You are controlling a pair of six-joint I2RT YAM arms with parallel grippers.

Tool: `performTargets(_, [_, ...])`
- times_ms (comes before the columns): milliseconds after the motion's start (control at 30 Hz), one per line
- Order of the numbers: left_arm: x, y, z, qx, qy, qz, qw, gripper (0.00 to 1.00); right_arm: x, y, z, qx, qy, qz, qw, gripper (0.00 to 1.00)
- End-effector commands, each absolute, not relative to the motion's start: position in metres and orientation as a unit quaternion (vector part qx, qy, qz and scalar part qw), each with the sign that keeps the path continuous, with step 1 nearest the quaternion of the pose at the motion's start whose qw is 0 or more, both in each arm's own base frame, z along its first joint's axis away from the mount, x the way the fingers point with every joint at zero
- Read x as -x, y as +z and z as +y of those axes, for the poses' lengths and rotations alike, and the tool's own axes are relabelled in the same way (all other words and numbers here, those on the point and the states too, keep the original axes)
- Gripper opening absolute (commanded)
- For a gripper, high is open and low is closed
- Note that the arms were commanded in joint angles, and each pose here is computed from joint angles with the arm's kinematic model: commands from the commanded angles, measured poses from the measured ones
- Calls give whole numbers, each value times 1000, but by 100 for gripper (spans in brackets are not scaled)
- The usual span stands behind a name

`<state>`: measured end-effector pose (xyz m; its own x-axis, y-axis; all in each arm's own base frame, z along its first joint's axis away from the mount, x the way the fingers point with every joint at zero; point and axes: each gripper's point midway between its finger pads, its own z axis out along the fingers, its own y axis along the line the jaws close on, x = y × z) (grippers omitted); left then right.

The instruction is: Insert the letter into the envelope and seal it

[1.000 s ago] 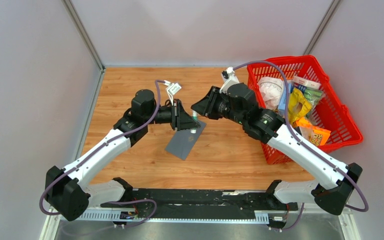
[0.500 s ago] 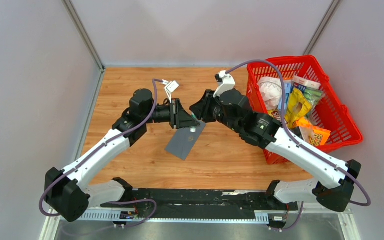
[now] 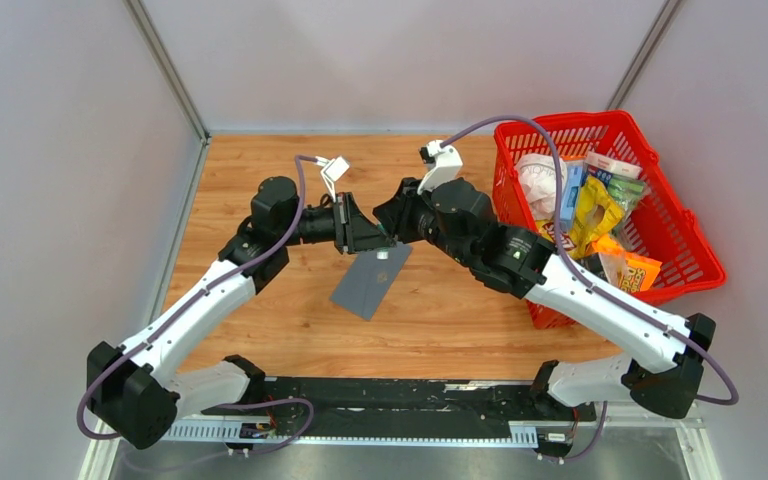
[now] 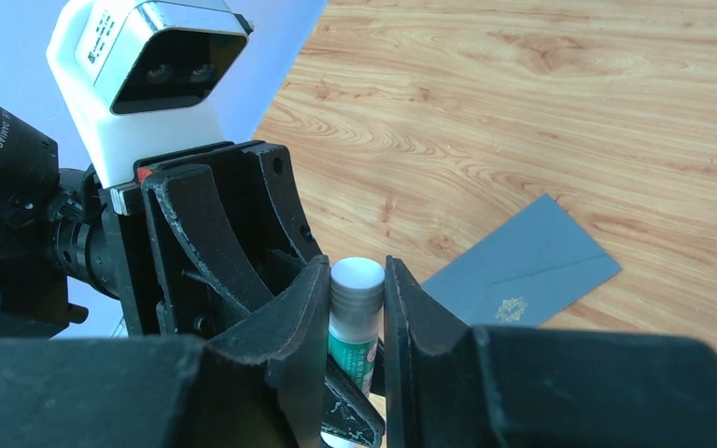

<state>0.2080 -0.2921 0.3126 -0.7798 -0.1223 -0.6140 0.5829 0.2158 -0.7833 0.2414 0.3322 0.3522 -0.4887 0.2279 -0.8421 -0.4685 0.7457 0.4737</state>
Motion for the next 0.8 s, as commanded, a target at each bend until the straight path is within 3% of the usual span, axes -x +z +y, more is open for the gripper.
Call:
performTargets(0, [-245, 349, -277, -115, -596, 693, 389, 0, -212, 339, 341, 144, 347, 799, 469, 15])
performTargets(767, [-240, 374, -278, -142, -618, 650, 419, 0, -200, 335, 342, 233, 337, 773, 485, 21])
